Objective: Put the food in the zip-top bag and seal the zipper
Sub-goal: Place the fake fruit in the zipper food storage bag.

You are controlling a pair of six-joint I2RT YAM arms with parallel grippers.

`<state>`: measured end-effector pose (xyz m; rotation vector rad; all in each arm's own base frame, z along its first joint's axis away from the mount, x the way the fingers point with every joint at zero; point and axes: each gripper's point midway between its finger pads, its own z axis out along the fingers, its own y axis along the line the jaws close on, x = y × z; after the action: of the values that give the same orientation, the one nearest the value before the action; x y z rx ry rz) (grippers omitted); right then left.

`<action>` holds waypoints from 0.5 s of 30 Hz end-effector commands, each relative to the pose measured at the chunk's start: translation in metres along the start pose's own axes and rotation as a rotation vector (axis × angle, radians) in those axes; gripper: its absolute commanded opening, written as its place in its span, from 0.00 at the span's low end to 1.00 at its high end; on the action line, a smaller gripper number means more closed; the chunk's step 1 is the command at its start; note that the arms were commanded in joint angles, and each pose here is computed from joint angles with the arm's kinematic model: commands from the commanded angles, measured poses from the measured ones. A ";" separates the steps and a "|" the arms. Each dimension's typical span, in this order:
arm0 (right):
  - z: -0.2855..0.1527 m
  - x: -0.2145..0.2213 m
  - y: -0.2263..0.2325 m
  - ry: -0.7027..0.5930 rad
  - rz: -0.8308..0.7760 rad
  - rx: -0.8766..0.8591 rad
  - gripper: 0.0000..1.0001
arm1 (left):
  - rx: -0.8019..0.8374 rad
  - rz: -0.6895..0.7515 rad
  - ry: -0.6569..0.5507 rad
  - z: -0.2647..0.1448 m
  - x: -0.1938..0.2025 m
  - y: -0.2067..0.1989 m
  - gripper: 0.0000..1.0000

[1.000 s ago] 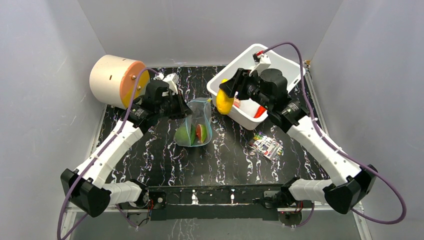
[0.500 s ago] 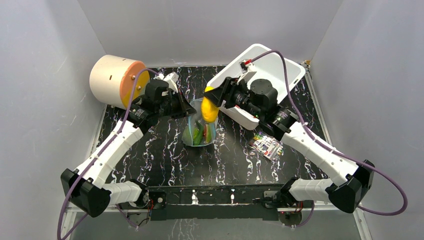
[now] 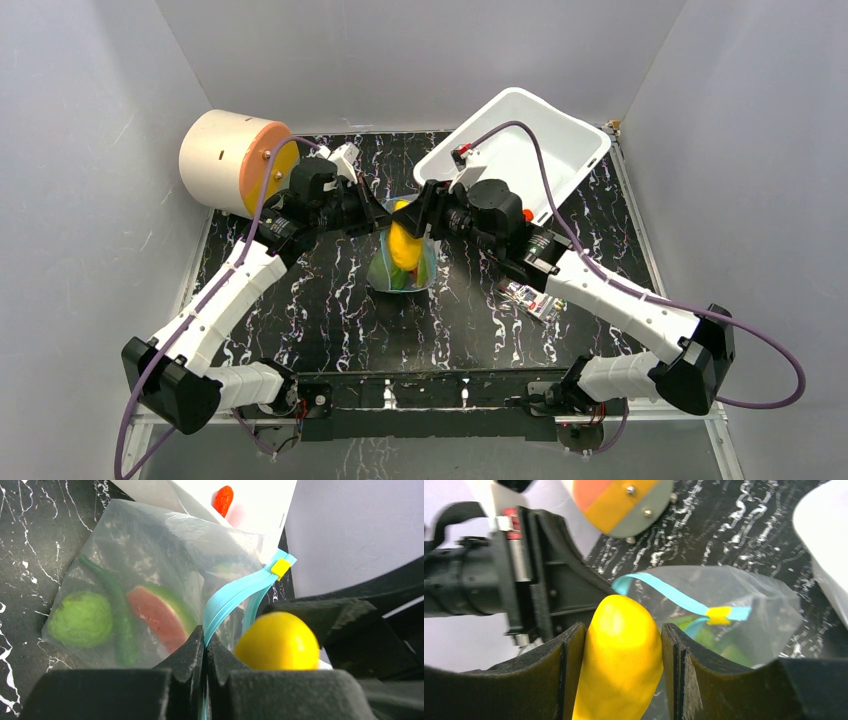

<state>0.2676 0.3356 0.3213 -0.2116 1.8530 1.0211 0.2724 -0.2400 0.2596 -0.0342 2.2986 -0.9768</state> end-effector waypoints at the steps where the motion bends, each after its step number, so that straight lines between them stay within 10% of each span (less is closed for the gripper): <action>1: -0.001 -0.004 -0.027 -0.033 -0.046 0.144 0.37 | 0.070 0.019 -0.015 -0.006 -0.003 -0.015 0.00; 15: -0.001 0.002 -0.029 -0.005 -0.091 0.141 0.53 | 0.083 0.035 -0.008 -0.006 -0.003 -0.018 0.00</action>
<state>0.2776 0.3149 0.2822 -0.1971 1.9505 0.8200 0.2718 -0.2439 0.2637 -0.0057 2.2811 -1.0058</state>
